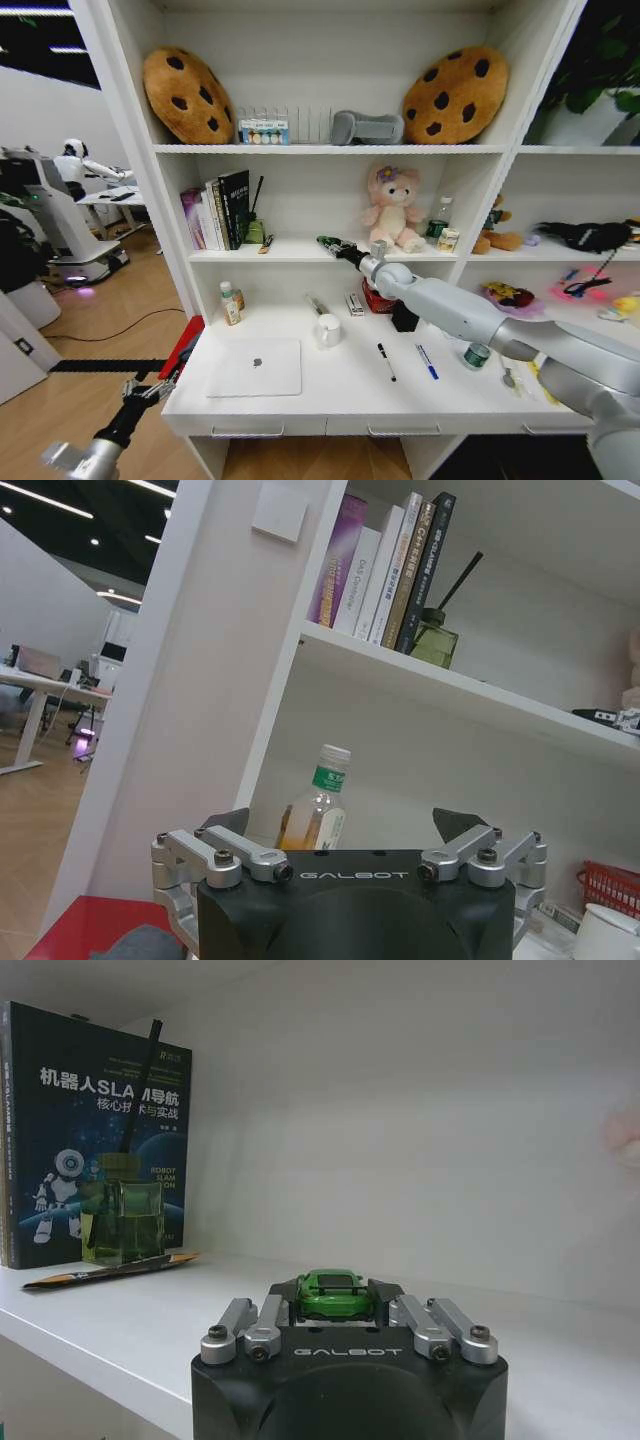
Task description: Organize the objects on the table.
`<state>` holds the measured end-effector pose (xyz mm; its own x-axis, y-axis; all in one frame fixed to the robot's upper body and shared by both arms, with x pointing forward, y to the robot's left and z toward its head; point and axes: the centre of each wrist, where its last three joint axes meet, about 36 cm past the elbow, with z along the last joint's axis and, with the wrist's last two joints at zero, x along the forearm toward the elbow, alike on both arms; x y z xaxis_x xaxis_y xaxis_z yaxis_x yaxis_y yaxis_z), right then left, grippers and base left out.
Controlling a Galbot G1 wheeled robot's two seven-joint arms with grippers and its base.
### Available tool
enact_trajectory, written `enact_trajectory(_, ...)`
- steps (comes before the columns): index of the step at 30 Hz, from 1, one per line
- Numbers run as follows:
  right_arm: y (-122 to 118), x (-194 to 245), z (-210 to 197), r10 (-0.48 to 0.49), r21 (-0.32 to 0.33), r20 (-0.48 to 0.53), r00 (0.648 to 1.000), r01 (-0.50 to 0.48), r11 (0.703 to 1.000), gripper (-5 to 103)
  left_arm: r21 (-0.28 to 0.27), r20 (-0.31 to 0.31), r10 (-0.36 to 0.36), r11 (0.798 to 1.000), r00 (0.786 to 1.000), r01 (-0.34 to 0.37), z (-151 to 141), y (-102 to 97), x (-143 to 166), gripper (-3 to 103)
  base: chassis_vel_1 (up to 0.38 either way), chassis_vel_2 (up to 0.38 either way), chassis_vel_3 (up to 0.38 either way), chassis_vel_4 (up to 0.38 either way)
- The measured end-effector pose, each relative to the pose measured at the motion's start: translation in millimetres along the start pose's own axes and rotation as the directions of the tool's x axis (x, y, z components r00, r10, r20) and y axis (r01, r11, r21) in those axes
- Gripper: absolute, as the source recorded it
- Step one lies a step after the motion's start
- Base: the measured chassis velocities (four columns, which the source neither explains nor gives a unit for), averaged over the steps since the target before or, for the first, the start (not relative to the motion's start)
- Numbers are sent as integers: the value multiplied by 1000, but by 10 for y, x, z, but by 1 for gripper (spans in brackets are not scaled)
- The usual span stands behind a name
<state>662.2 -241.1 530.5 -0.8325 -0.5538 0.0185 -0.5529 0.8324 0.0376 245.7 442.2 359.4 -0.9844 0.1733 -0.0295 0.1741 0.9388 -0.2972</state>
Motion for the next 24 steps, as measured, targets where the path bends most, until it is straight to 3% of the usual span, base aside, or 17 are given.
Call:
enact_trajectory(1, 0, 0, 0, 0, 0, 0, 1000, 0, 1000, 42, 0, 0, 0, 1000, 1000, 0, 0, 0, 0, 100, 0, 0, 0, 0)
enact_trajectory(3, -5, 7, -2, 5, -1, 2, 1000, -5, 1000, 52, 0, -3, -2, 1000, 1000, 2, 8, 5, 7, 100, 0, 0, 0, 0)
enact_trajectory(5, -6, 8, -4, 6, -1, 3, 1000, -6, 1000, 52, 1, -3, -2, 1000, 1000, 2, 9, 4, 8, 100, 0, 0, 0, 0)
enact_trajectory(10, 15, 9, -36, 7, -7, 15, 1000, -7, 1000, 75, 3, -5, 0, 1000, 1000, 0, 19, -2, 7, 100, 0, 0, 0, 0)
enact_trajectory(13, 49, 11, -69, 1, -11, 26, 1000, -1, 1000, 80, 3, -6, -1, 1000, 1000, 1, 24, -1, 11, 100, 0, 0, 0, 0)
enact_trajectory(14, 117, 24, -123, -5, -16, 41, 999, 6, 1000, 91, 3, -8, -2, 1000, 1000, 2, 31, 2, 16, 100, 0, 0, 0, 0)
enact_trajectory(21, 263, 85, -216, -8, -28, 63, 998, 10, 1000, 100, 2, -4, -2, 1000, 1000, 2, 29, 6, 1, 100, 0, 0, 0, 0)
enact_trajectory(24, 437, 329, -350, -12, -64, 134, 991, 20, 998, 100, 14, 6, 8, 1000, 1000, -8, 20, -6, -14, 100, 0, 0, 0, 0)
